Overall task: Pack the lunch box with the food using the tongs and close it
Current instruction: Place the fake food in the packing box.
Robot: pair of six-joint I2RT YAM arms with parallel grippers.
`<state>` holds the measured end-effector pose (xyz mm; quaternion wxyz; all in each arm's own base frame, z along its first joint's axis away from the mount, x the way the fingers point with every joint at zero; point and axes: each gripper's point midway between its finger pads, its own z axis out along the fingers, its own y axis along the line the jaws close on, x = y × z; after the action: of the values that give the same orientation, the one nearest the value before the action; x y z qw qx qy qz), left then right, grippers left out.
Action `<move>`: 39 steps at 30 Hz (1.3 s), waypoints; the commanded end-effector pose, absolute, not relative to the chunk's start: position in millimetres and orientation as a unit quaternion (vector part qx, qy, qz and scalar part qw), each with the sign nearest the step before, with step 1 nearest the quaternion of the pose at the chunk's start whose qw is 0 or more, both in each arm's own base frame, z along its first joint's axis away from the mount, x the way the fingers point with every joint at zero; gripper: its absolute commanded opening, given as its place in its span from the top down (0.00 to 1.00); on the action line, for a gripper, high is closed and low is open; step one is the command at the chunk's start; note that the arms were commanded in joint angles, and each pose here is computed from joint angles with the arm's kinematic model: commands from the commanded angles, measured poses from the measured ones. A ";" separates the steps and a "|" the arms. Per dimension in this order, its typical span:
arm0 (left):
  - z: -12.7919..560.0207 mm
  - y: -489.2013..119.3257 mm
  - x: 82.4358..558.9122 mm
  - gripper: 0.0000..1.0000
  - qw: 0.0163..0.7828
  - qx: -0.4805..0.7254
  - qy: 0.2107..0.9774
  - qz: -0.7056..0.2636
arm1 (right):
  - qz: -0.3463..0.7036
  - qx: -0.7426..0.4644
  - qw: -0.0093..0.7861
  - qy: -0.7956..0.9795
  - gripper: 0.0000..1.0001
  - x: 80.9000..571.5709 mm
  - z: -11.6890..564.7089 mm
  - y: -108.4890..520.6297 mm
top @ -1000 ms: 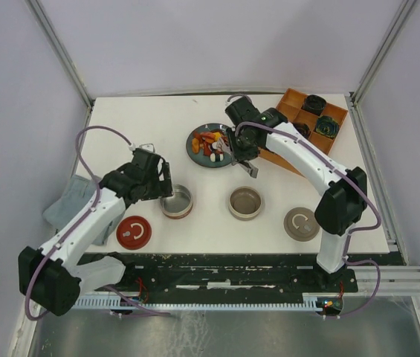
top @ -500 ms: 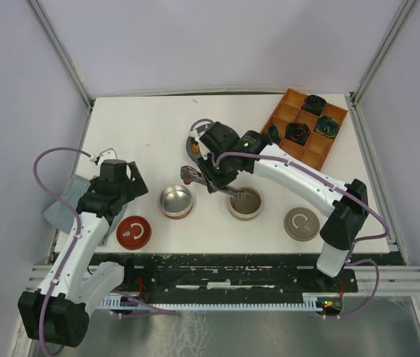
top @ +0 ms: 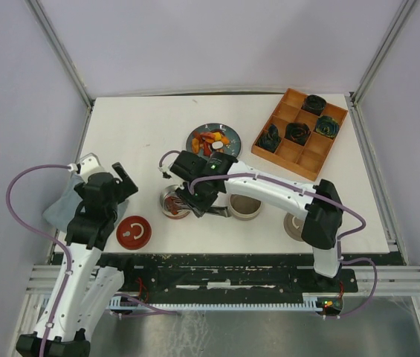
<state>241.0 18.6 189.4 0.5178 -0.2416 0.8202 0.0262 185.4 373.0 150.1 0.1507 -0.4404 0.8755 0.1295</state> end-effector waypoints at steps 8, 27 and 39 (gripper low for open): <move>196.9 20.4 250.0 0.01 0.534 -0.261 0.804 0.020 | 0.123 -0.436 0.188 0.871 0.64 204.1 155.9 388.6; 193.9 20.5 250.5 0.01 0.530 -0.261 0.806 0.023 | 0.176 -0.437 0.157 0.868 0.56 191.8 145.6 410.9; 188.6 19.6 252.5 0.01 0.522 -0.258 0.812 0.026 | 0.201 -0.428 0.152 0.868 0.51 189.9 151.2 413.0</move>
<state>244.3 18.9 179.0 0.5026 -0.2408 0.8296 0.0353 186.9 403.7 120.1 0.1206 -0.4394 0.8761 0.1577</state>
